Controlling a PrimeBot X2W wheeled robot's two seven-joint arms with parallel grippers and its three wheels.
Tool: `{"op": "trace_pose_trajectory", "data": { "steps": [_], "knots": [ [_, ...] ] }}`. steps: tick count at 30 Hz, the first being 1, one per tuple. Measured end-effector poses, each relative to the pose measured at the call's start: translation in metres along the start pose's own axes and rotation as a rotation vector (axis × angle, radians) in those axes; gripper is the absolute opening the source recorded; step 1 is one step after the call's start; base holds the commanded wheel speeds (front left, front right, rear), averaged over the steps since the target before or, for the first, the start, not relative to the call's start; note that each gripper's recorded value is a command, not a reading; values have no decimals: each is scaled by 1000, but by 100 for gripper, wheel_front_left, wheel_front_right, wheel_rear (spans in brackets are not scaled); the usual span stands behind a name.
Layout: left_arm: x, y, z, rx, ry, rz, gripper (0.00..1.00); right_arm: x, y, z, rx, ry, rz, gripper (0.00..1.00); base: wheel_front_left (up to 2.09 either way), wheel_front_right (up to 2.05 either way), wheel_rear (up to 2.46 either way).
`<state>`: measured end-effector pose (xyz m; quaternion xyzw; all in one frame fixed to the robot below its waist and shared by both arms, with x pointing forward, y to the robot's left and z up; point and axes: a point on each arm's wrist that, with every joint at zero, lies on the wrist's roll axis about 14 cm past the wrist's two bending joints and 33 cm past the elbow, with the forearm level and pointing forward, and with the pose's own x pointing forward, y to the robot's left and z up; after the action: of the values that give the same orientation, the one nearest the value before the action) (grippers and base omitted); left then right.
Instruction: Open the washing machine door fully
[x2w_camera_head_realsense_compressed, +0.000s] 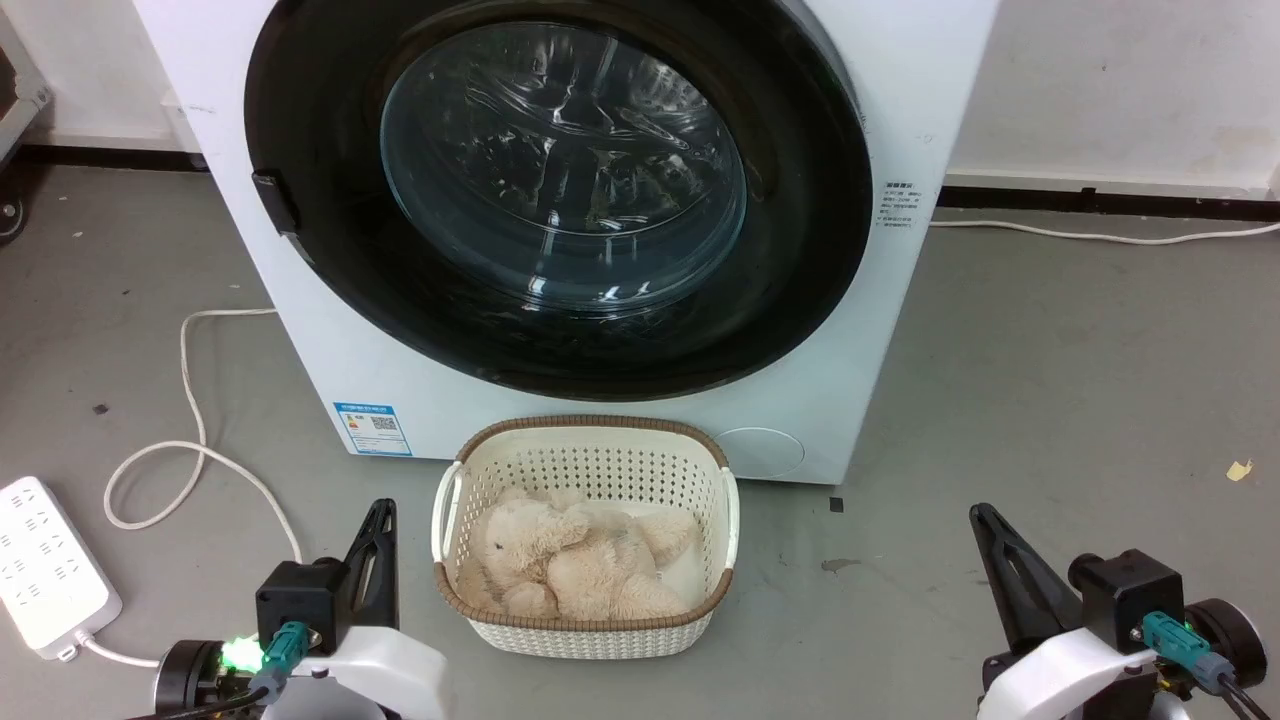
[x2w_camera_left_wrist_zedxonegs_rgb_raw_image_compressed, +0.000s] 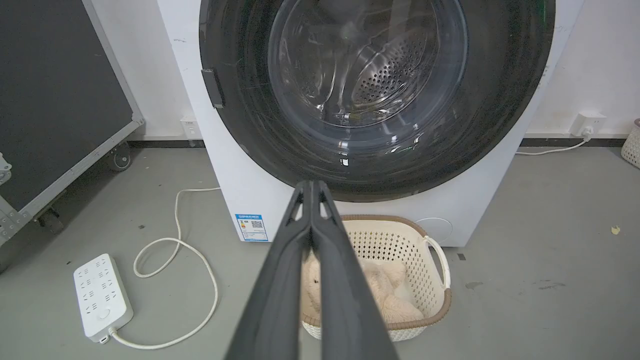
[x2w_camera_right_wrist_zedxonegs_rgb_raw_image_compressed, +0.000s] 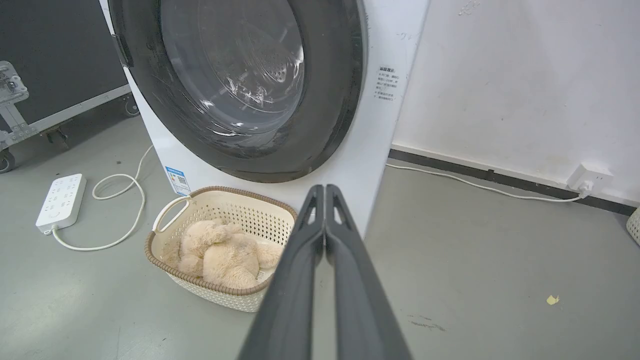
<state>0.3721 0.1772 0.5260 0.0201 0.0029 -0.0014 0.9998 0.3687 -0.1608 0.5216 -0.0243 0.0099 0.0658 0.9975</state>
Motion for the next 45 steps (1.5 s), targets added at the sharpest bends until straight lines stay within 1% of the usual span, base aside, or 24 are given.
{"op": "trace_pose_trajectory", "data": {
  "steps": [1,2,19,32,45],
  "knots": [
    [0,0,0,0,0,0,0,0,0,0,0,0,0,0,0,0,0],
    [0,0,0,0,0,0,100,0,0,0,0,0,0,100,0,0,0],
    [0,-6,0,-3,-11,-17,100,0,0,1,5,-14,1,100,0,0,0],
    [2,-8,-4,-13,-13,-15,100,7,5,-3,-10,-15,30,100,0,0,0],
    [7,-8,-10,-21,-11,-7,100,35,-3,19,-11,-77,56,100,0,0,0]
  ]
}}
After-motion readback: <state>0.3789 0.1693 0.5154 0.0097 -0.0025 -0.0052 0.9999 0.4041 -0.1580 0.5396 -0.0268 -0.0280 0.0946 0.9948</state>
